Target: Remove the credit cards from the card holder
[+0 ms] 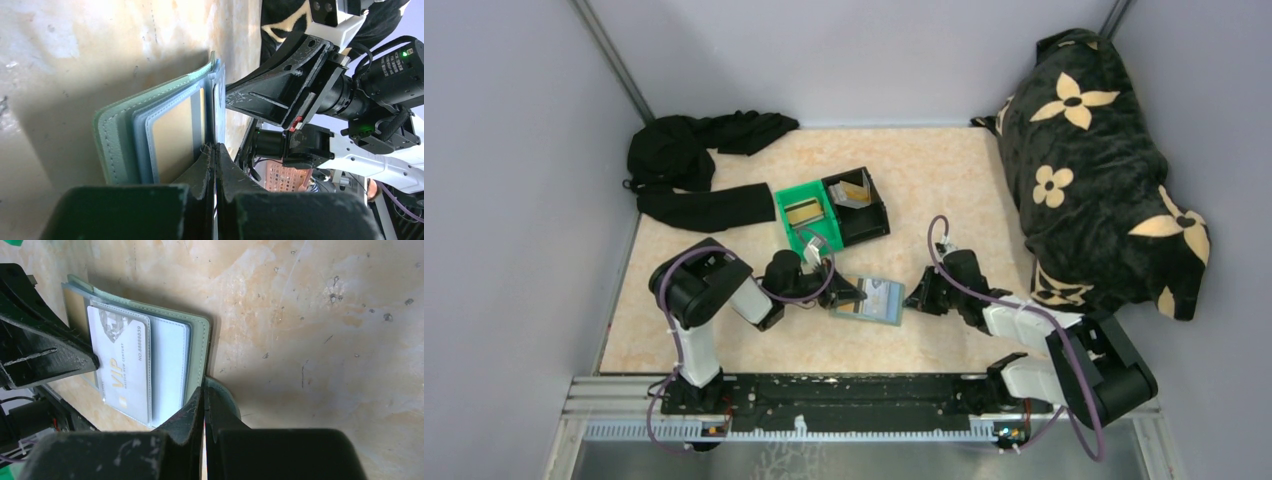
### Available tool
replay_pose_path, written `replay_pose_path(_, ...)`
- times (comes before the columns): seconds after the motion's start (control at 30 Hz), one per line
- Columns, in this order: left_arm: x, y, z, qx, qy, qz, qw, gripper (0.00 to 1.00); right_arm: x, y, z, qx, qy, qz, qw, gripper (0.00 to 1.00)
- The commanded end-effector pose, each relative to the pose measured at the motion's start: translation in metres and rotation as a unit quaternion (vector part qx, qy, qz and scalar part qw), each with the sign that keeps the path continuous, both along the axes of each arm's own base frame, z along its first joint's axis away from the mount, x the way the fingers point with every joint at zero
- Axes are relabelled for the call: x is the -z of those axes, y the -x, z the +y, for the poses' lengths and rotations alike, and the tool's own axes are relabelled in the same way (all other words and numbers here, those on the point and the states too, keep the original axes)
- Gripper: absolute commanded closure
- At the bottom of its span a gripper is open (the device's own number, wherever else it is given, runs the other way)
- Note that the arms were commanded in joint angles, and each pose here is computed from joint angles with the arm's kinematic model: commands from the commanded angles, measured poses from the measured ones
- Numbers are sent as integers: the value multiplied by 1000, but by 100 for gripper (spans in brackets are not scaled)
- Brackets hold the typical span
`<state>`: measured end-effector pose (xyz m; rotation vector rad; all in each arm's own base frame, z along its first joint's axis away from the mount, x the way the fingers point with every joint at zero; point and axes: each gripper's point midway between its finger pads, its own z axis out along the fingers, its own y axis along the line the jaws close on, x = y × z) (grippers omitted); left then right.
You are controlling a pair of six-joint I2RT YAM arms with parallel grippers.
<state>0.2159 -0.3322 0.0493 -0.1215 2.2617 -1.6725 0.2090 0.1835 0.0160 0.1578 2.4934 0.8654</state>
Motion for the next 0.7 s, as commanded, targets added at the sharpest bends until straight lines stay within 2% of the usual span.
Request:
replay_pose_path(0.0, -7, -4, 8, -1, 0, -24, 1000, 100, 26, 13, -21, 11, 53, 32, 998, 100)
replay_pose_path(0.67, 2, -8, 18, -3, -12, -16, 1000, 100, 16, 5, -24, 13, 68, 18, 997, 100)
